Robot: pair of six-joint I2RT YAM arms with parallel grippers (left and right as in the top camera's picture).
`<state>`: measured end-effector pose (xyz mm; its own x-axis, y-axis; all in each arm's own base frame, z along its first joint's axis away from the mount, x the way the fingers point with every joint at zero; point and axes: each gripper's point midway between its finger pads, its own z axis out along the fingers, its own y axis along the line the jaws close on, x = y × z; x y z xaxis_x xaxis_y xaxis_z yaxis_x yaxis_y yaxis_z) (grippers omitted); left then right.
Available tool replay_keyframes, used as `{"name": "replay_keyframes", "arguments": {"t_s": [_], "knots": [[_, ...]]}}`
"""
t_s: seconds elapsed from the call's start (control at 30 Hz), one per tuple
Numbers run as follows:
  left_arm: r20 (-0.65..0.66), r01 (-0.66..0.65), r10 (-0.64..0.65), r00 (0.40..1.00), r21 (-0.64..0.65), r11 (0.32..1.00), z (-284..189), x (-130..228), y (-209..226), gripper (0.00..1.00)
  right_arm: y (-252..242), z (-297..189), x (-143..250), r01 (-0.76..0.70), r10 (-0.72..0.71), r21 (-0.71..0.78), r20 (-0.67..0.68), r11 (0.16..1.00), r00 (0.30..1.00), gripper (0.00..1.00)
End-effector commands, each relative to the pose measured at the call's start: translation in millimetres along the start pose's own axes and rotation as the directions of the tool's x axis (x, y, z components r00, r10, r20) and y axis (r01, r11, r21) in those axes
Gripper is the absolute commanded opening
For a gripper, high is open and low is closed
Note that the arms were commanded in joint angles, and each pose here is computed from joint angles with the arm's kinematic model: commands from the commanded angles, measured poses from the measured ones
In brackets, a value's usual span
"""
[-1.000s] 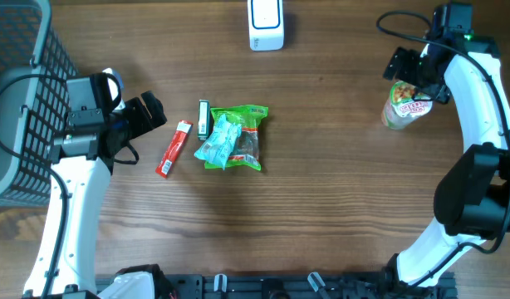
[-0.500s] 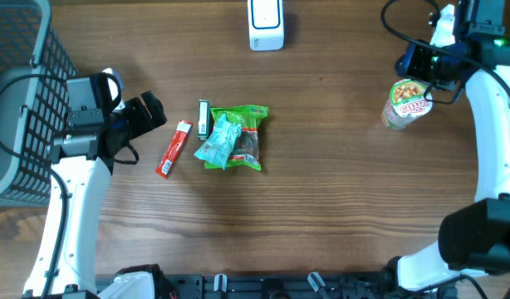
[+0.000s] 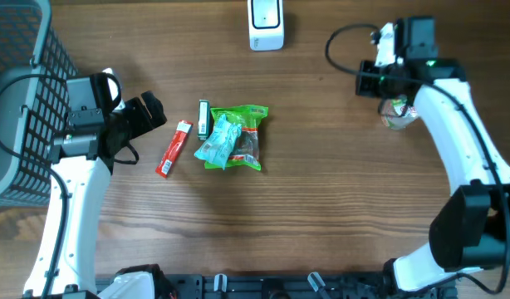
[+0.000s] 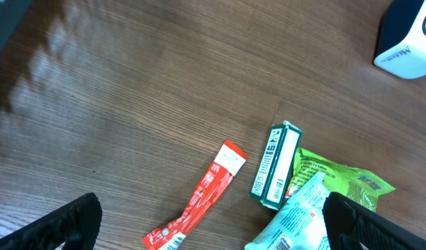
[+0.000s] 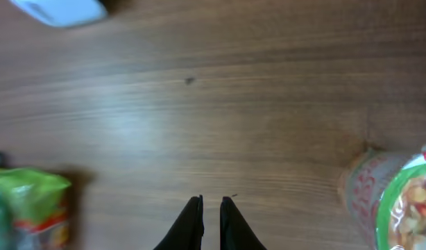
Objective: Scan the item barcode
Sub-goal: 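Carry the noodle cup to the table's right side and lower it, then open the right gripper and lift away from the noodle cup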
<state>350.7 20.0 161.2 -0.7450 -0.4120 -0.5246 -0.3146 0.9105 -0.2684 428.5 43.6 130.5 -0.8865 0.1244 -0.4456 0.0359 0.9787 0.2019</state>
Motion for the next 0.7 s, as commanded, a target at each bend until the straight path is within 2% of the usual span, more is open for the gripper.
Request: {"name": "replay_keyframes", "arguments": {"t_s": [0.0, 0.4, 0.5, 0.67], "knots": [[0.013, -0.006, 0.005, 1.0, 0.014, 1.0, -3, -5, -4, 1.0, -51, 8, 6, -0.079, 0.072, 0.263, 0.034, 0.962, 0.997, 0.1], [0.013, -0.005, 0.005, 1.0, 0.014, 1.0, -3, -5, -4, 1.0, -107, -8, 14, -0.088, 0.075, 0.563, 0.045, 0.822, 0.996, 0.21], [0.013, -0.005, 0.005, 1.0, 0.014, 1.0, -3, -5, -4, 1.0, -107, -8, 15, -0.064, 0.058, 0.565, 0.028, 0.822, 0.998, 0.21], [0.013, -0.005, 0.005, 1.0, 0.014, 1.0, -3, -5, -4, 1.0, -82, 1, 2, -0.078, 0.054, 0.424, 0.068, 0.903, 0.996, 0.2]]}}
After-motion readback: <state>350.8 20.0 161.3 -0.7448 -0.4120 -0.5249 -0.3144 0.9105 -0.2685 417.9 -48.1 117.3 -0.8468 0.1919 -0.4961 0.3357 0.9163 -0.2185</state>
